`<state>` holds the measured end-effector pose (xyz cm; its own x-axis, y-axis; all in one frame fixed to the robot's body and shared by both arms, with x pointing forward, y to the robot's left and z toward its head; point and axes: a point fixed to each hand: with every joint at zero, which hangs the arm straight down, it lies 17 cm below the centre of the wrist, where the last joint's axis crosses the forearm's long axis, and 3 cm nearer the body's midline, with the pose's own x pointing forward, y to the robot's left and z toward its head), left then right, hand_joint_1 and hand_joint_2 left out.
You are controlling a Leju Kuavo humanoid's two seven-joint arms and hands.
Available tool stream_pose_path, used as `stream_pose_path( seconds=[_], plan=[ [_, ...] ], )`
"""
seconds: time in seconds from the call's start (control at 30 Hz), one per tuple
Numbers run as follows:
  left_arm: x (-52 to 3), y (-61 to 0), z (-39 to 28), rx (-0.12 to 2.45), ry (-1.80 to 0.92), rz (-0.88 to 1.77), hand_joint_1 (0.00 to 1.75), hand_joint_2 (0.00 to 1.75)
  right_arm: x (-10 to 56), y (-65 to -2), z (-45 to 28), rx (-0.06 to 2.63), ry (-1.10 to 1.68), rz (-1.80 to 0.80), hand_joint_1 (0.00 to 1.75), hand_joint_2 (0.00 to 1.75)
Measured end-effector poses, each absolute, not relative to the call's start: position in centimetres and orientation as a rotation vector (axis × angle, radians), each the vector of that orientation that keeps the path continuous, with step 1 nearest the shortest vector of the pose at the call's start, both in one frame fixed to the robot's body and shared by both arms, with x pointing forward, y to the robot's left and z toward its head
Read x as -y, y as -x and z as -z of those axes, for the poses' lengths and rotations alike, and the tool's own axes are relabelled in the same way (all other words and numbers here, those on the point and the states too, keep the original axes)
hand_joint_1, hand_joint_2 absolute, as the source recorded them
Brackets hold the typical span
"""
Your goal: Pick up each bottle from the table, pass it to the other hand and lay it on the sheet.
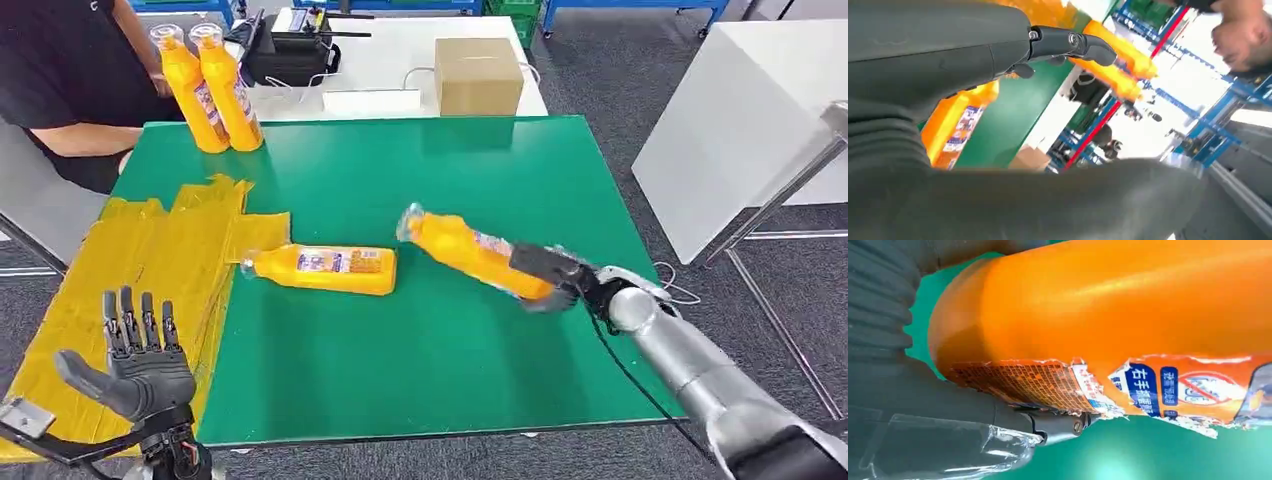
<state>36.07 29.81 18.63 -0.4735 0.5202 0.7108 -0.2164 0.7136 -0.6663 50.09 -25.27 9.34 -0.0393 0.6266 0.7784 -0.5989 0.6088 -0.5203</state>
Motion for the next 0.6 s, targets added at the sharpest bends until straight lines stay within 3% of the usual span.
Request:
stream_pose_path(
  seconds=[0.13, 0.6],
  plan=[
    [-30.5, -35.4, -18.0, 1.872, 0.217, -0.894, 0.00, 1.75, 25.8, -48.6, -17.5, 1.486, -0.053, -0.943, 1.75, 1.75],
    [-30.7, -35.4, -18.4, 1.889, 0.229, -0.889, 0.00, 1.75, 24.5, -46.2, -22.8, 1.633, -0.033, -1.024, 1.75, 1.75]
  ],
)
